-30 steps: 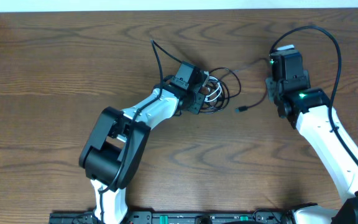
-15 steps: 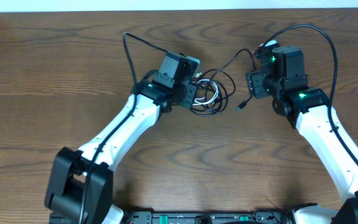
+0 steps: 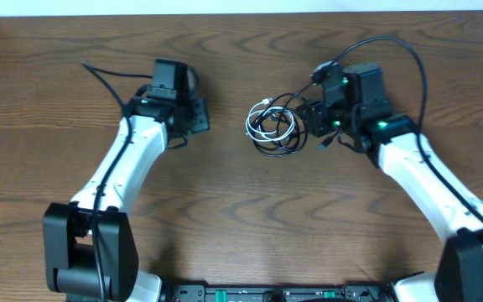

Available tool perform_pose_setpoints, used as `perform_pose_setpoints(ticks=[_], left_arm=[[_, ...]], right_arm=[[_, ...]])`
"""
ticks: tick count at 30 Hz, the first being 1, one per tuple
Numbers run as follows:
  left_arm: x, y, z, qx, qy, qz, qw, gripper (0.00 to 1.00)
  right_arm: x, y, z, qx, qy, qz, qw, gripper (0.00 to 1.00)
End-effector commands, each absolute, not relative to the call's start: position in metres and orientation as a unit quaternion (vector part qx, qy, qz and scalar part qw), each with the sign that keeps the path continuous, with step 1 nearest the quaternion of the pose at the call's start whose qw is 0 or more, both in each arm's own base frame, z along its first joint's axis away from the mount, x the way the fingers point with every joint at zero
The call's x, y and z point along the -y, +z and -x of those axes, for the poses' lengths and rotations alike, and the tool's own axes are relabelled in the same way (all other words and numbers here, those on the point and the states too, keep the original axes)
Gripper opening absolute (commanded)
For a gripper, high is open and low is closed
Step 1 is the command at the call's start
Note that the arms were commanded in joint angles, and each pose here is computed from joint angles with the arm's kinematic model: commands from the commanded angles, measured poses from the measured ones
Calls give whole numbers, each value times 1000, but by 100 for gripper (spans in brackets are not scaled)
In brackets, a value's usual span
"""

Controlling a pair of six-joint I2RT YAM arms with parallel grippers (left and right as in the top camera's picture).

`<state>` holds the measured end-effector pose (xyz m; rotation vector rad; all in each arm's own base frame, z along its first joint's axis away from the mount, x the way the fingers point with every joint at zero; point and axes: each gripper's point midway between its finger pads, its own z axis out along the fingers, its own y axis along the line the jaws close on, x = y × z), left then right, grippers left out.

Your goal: Untangle cables

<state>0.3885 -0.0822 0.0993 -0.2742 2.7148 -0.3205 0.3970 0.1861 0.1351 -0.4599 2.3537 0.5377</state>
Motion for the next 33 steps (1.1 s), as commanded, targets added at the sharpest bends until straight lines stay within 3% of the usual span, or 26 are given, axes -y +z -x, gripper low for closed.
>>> perform_pose_setpoints(ticks=[1, 5, 16, 19, 26, 33], left_arm=[[68, 94, -383, -969, -107, 128, 182, 44], [63, 93, -384, -968, -104, 135, 182, 58], [49, 88, -386, -969, -66, 143, 188, 58], [50, 86, -387, -969, -66, 143, 188, 58], [50, 83, -387, -970, -65, 143, 184, 58], [50, 83, -389, -970, -66, 143, 187, 58]], right_arm=[[-215, 119, -388, -898, 242, 198, 308, 50], [-243, 99, -383, -893, 254, 226, 295, 52], [-277, 40, -376, -896, 251, 257, 263, 51], [-275, 29, -375, -901, 244, 254, 253, 41], [-275, 27, -375, -902, 244, 254, 251, 1], [-286, 57, -406, -879, 261, 244, 317, 1]])
